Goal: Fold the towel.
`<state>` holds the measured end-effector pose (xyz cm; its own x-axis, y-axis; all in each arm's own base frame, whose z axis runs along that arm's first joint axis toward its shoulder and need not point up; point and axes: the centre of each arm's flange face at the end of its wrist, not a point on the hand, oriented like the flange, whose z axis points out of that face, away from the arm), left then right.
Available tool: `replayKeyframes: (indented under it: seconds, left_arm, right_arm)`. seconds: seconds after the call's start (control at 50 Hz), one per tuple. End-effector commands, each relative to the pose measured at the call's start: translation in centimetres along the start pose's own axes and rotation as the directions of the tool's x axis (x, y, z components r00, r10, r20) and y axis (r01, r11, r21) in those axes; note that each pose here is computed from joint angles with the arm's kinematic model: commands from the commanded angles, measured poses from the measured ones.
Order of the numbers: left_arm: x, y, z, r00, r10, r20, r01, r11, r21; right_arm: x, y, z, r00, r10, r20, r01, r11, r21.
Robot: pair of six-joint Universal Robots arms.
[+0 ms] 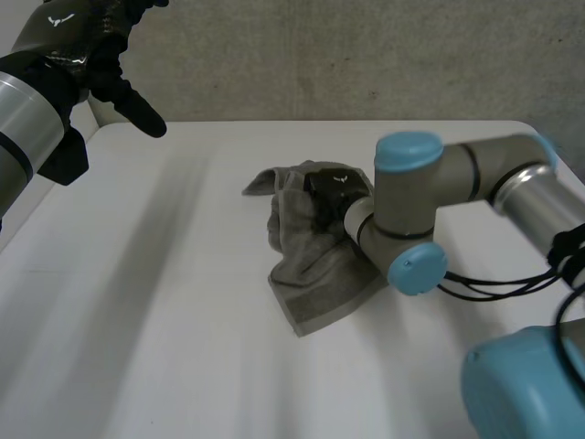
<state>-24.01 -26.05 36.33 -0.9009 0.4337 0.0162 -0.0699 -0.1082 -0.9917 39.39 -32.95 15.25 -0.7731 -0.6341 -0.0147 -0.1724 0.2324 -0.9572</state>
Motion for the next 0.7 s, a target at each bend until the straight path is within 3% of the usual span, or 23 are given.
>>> replayKeyframes:
  seconds: [0.02, 0.06, 0.08, 0.1, 0.12, 0.16, 0.18, 0.2, 0.22, 0.24, 0.26, 0.3, 0.38, 0.42, 0.44, 0.48, 0.5, 0.54, 0.6, 0.64, 0.66, 0.7]
  left_arm:
    - [-0.1, 0.2, 0.1, 1.0, -0.001, -0.001, 0.001, 1.0, -0.006]
    - [0.0, 0.2, 0.1, 1.0, -0.001, -0.002, 0.001, 1.0, -0.008]
    - [0.0, 0.2, 0.1, 1.0, -0.001, -0.002, 0.001, 1.0, -0.008]
    - [0.0, 0.2, 0.1, 1.0, 0.001, -0.002, -0.001, 1.0, -0.008]
    - [0.0, 0.2, 0.1, 1.0, 0.001, -0.002, -0.001, 1.0, -0.009]
    - [0.0, 0.3, 0.0, 1.0, 0.0, -0.002, 0.0, 1.0, -0.014]
    - [0.0, 0.4, 0.0, 1.0, 0.003, -0.003, -0.003, 1.0, -0.018]
    - [0.0, 0.4, 0.0, 1.0, 0.003, -0.003, -0.003, 1.0, -0.018]
    - [0.0, 0.7, -0.1, 1.0, 0.009, -0.005, -0.009, 1.0, -0.028]
    - [0.1, 1.0, -0.2, 1.0, 0.024, -0.007, -0.024, 0.999, -0.04]
    - [0.1, 1.0, -0.2, 1.0, 0.024, -0.007, -0.025, 0.999, -0.04]
    - [0.1, 1.3, -0.3, 0.999, 0.043, -0.008, -0.044, 0.998, -0.047]
    - [1.4, 3.2, -1.1, 0.993, 0.108, -0.054, -0.113, 0.989, -0.1]
    - [2.0, 4.1, -1.3, 0.989, 0.123, -0.078, -0.132, 0.984, -0.123]
    - [2.5, 5.0, -1.5, 0.986, 0.135, -0.1, -0.149, 0.978, -0.146]
    - [3.1, 6.1, -1.7, 0.982, 0.145, -0.124, -0.165, 0.971, -0.175]
    - [3.5, 7.2, -2.0, 0.978, 0.153, -0.144, -0.18, 0.962, -0.203]
    - [3.7, 8.3, -2.2, 0.975, 0.158, -0.158, -0.193, 0.952, -0.236]
    - [3.9, 10.8, -2.7, 0.969, 0.165, -0.182, -0.215, 0.929, -0.3]
    - [4.1, 11.8, -3.1, 0.965, 0.171, -0.198, -0.229, 0.918, -0.323]
    - [4.4, 12.8, -3.4, 0.96, 0.176, -0.216, -0.243, 0.908, -0.341]
    - [4.6, 13.8, -3.6, 0.955, 0.186, -0.23, -0.259, 0.9, -0.35]
  right_arm:
    - [-1.6, -4.0, -6.6, 0.971, -0.211, 0.116, 0.22, 0.973, -0.072]
    - [-3.1, -2.9, -10.3, 0.877, -0.37, 0.306, 0.421, 0.899, -0.119]
    - [-3.1, -2.9, -10.3, 0.877, -0.371, 0.307, 0.422, 0.899, -0.119]
    - [-3.9, -2.1, -12.2, 0.812, -0.417, 0.41, 0.499, 0.859, -0.115]
    - [-3.9, -2.1, -12.2, 0.811, -0.417, 0.411, 0.5, 0.858, -0.115]
    - [-5.0, -1.2, -16.0, 0.653, -0.485, 0.582, 0.62, 0.783, -0.043]
    - [-5.0, -1.2, -16.0, 0.652, -0.485, 0.582, 0.621, 0.783, -0.043]
    - [-5.1, -1.2, -17.6, 0.573, -0.528, 0.627, 0.668, 0.744, 0.016]
    - [-5.1, -1.2, -17.7, 0.572, -0.528, 0.627, 0.669, 0.743, 0.017]
    - [-4.6, -1.5, -18.7, 0.507, -0.576, 0.641, 0.705, 0.705, 0.076]
    - [-3.5, -1.8, -18.9, 0.482, -0.614, 0.626, 0.73, 0.676, 0.101]
    - [-2.3, -2.3, -18.9, 0.474, -0.644, 0.6, 0.748, 0.654, 0.112]
    - [-0.1, -3.0, -18.0, 0.507, -0.674, 0.538, 0.755, 0.648, 0.099]
    - [2.0, -3.3, -17.2, 0.57, -0.669, 0.477, 0.742, 0.669, 0.051]
    - [2.0, -3.3, -17.2, 0.571, -0.669, 0.476, 0.742, 0.669, 0.051]
    - [2.7, -3.4, -17.2, 0.642, -0.62, 0.45, 0.692, 0.721, 0.006]
    - [2.7, -3.4, -17.2, 0.643, -0.62, 0.45, 0.692, 0.722, 0.006]
    - [2.6, -3.2, -17.6, 0.715, -0.547, 0.436, 0.62, 0.784, -0.032]
    - [2.6, -3.0, -17.9, 0.75, -0.511, 0.421, 0.58, 0.814, -0.046]
    - [2.3, -2.7, -18.8, 0.811, -0.448, 0.376, 0.5, 0.865, -0.048]
    - [2.3, -2.7, -18.8, 0.812, -0.447, 0.376, 0.499, 0.865, -0.048]
    - [2.3, -2.3, -19.9, 0.858, -0.4, 0.323, 0.433, 0.901, -0.033]
